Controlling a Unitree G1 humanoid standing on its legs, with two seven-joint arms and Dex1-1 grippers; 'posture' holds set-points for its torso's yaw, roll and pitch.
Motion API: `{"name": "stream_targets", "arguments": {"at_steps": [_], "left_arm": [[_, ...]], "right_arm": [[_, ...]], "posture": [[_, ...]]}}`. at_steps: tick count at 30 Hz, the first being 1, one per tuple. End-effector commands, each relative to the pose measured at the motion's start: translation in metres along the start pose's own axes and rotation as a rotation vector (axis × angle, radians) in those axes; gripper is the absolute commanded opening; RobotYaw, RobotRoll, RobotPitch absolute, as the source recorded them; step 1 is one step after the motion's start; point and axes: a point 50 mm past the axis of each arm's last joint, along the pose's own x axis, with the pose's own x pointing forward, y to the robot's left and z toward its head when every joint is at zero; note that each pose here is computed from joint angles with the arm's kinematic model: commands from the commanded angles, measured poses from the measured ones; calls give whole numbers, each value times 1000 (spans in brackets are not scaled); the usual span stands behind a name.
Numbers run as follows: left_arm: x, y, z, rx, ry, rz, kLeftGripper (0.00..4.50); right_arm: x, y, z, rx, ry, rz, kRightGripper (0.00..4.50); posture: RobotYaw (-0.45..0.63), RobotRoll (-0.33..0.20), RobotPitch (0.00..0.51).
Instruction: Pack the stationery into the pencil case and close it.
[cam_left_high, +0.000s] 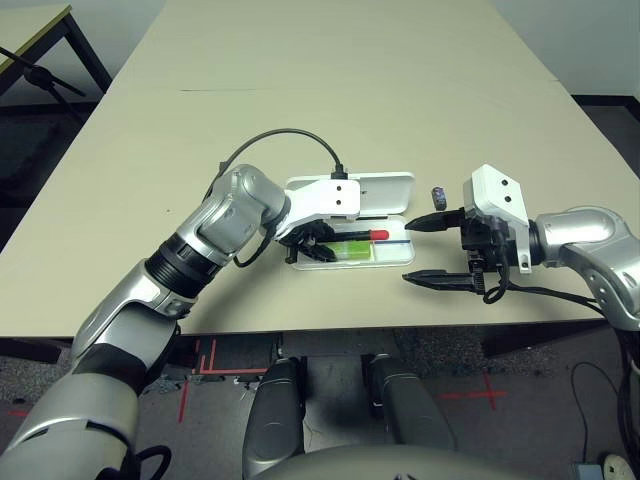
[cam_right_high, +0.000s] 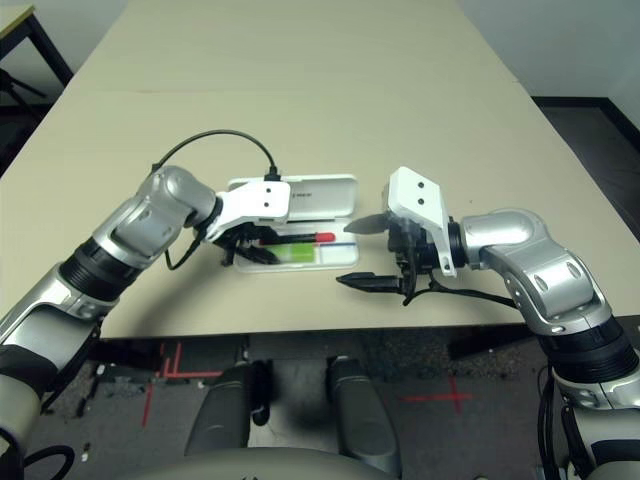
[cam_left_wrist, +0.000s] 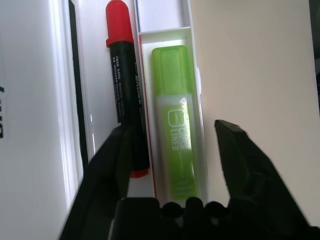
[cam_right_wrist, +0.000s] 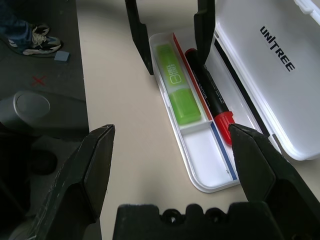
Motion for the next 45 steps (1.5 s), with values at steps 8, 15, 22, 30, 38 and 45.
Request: {"name": "stream_targets", "arguments": {"at_steps": [8,15,22,30,38,45], "left_arm": [[-44,-13,-13,23,-27,49,4479],[-75,-27,-22,13,-60,119,4479],[-97,-34,-27,-14,-87,230,4479],[-95,-40,-26,-14,-123,228,4479],[-90,-40,-25,-15,-153,215,4479],[-86,-39,-23,-5,-175,196,4479]], "right_arm": [[-3,2,-4,10,21,21,4500],[-7,2,-6,18,39,16,4500],[-12,-3,-8,34,45,-11,4500],[-21,-5,-6,78,60,-71,4500],[-40,1,2,290,206,-237,4500],[-56,-15,8,424,280,-497,4500]], "posture": [[-18,0,157],[-14,0,158],[4,0,162],[4,0,159],[-32,0,162],[-51,0,163]]}}
